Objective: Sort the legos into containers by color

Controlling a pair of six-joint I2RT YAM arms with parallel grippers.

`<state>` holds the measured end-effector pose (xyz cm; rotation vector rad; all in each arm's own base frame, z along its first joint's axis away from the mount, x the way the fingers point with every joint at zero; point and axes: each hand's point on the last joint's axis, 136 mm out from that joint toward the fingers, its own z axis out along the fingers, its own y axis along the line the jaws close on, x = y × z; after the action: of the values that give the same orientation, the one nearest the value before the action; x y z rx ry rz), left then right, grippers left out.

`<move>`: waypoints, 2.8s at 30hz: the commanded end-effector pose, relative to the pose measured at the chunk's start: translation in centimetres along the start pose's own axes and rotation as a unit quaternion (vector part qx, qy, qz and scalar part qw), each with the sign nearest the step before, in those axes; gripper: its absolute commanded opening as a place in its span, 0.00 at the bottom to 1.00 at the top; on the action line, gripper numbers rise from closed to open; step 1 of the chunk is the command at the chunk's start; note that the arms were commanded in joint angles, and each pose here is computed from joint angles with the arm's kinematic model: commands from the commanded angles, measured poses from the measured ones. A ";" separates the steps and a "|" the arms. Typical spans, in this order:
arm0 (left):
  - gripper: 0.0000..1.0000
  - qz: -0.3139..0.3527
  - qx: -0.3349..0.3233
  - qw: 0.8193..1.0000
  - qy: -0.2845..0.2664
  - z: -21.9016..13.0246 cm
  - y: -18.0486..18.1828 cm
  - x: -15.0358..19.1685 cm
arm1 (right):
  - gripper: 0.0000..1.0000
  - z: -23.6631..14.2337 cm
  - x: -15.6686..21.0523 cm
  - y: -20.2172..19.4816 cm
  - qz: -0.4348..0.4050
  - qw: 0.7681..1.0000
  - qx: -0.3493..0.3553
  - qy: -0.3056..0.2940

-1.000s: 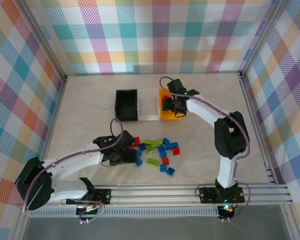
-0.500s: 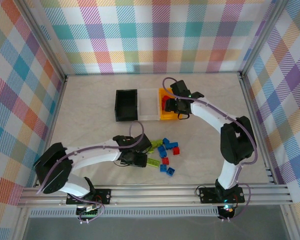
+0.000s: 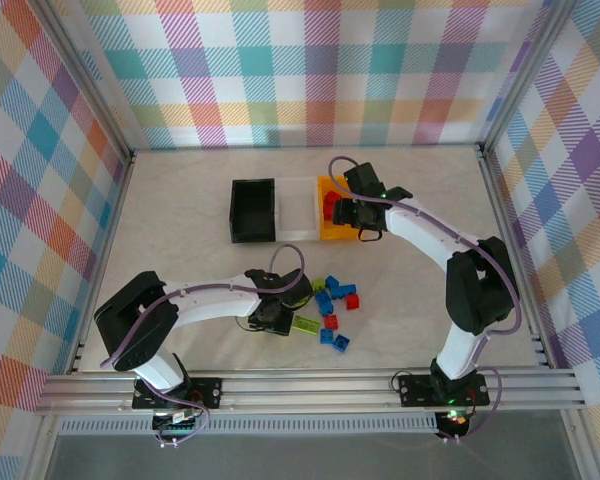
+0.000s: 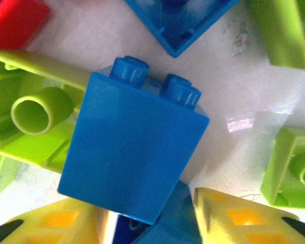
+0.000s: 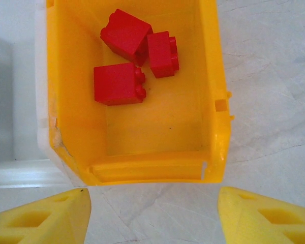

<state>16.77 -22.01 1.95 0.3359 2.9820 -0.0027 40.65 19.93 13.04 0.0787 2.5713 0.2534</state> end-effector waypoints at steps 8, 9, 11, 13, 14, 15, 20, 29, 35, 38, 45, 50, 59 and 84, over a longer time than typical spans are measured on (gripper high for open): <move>0.34 -0.001 0.012 1.000 -0.028 -2.0 -0.3 -0.4 | 0.67 -1.1 -0.9 -0.3 0.009 1.000 -0.001 -0.023; 0.33 -0.003 0.016 0.999 -0.032 -2.5 -0.3 -0.5 | 0.67 -1.2 -0.9 -0.3 0.009 1.000 -0.001 -0.023; 0.32 -0.009 0.023 0.999 -0.039 -3.2 -0.3 -0.5 | 0.67 -1.2 -0.9 -0.3 0.011 1.000 -0.002 -0.023; 0.31 -0.018 0.032 0.998 -0.047 -4.1 -0.3 -0.7 | 0.67 -1.2 -0.8 -0.2 0.012 1.000 -0.004 -0.022; 0.31 -0.023 0.038 0.998 -0.053 -4.7 -0.3 -0.9 | 0.67 -1.3 -0.7 -0.2 0.012 1.000 -0.005 -0.022; 0.31 -0.028 0.039 0.997 -0.062 -5.4 -0.1 -1.3 | 0.67 -1.3 -0.7 -0.2 0.013 1.000 -0.007 -0.023; 0.30 -0.078 0.027 0.990 -0.116 -8.7 3.1 -5.6 | 0.67 -2.0 -0.1 -0.3 0.016 0.999 -0.016 -0.024; 0.27 -0.228 -0.018 0.948 -0.221 -11.8 11.5 -19.2 | 0.67 -2.5 1.7 -1.2 0.013 1.000 -0.014 -0.013; 0.23 -0.256 -0.054 0.945 -0.197 -8.1 14.1 -25.2 | 0.67 -2.7 2.8 -1.7 0.013 1.000 -0.013 -0.004; 0.22 -0.266 -0.068 0.944 -0.185 -6.6 15.0 -27.2 | 0.67 -3.0 3.5 -1.8 0.013 1.000 -0.021 -0.001; 0.53 -0.267 -0.059 0.945 -0.181 -5.9 14.4 -29.8 | 0.68 -3.8 6.1 -2.2 0.009 0.999 -0.039 0.028; 0.80 -0.269 -0.022 0.941 -0.206 -8.4 13.5 -30.0 | 0.69 -4.8 8.0 -1.9 -0.001 0.996 -0.063 0.056; 1.00 -0.231 0.101 0.931 -0.263 -15.7 7.9 -25.5 | 0.72 -8.0 15.8 0.0 -0.086 0.980 -0.104 0.148; 1.00 -0.238 0.075 0.944 -0.215 -13.8 9.6 -13.5 | 0.66 -6.1 30.8 0.7 -0.332 0.895 -0.042 0.296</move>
<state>30.54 -16.50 17.90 -0.3053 2.5419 -0.3477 10.94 22.54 2.15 -1.0084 2.9935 0.1514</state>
